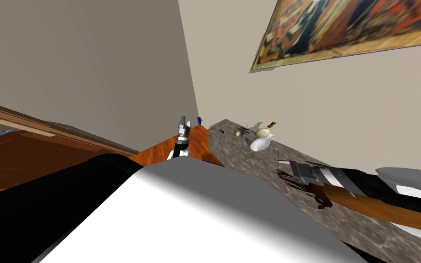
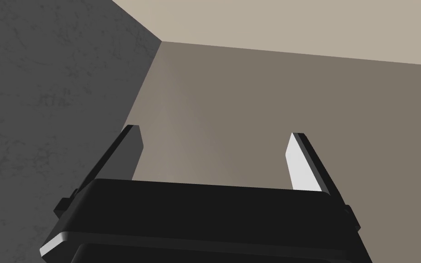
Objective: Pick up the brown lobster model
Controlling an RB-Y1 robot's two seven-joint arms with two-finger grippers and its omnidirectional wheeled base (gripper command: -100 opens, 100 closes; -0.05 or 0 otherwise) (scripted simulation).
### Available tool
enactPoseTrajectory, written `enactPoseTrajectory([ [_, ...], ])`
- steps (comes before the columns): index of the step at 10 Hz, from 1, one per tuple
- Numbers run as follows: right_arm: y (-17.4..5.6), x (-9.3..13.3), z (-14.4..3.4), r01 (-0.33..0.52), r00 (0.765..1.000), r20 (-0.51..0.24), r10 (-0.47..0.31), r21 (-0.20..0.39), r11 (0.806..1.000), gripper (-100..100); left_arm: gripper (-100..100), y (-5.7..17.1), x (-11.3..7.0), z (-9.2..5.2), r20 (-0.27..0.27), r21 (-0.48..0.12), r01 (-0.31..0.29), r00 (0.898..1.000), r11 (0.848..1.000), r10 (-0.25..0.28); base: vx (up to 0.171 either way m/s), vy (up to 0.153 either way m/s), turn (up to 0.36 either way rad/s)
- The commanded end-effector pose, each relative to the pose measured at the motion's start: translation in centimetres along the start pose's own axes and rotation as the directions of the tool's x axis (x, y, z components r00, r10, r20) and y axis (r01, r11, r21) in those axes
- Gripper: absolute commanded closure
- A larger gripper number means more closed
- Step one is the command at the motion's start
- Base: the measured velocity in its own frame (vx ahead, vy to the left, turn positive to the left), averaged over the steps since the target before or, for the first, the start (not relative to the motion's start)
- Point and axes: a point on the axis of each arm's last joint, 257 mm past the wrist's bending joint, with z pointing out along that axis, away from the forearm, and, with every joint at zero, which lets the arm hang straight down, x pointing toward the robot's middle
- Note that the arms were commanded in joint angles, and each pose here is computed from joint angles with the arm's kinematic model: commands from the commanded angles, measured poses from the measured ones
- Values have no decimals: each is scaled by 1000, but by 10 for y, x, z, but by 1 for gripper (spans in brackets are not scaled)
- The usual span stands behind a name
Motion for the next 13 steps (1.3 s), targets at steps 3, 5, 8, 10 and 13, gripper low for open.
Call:
enactPoseTrajectory([
  [3, 4, 26, -21, 13, 996, -85, -13, -5, 1000, -100, 0, 0, 0, 0, 0, 0, 0, 1000, 1000, 0, -108, -202, -36],
  [5, 6, 36, -13, 6, 995, -98, -6, -4, 1000, -100, 0, 0, 0, 0, 0, 0, 0, 1000, 1000, 0, 1, 8, 42],
  [8, 6, 33, -15, 8, 996, -94, -9, -6, 1000, 100, 0, 0, 0, 0, 0, 0, 1, 1000, 1000, -1, 3, 8, 6],
  [10, 6, 33, -15, 8, 996, -94, -9, -6, 1000, 100, 0, 0, 0, 0, 0, 0, 1, 1000, 1000, -1, 0, 0, 0],
  [13, 7, 23, -6, -7, 999, -43, 6, -15, 1000, -100, 0, 0, 0, 0, 0, 0, 1, 1000, 1000, -1, -38, 22, -11],
])
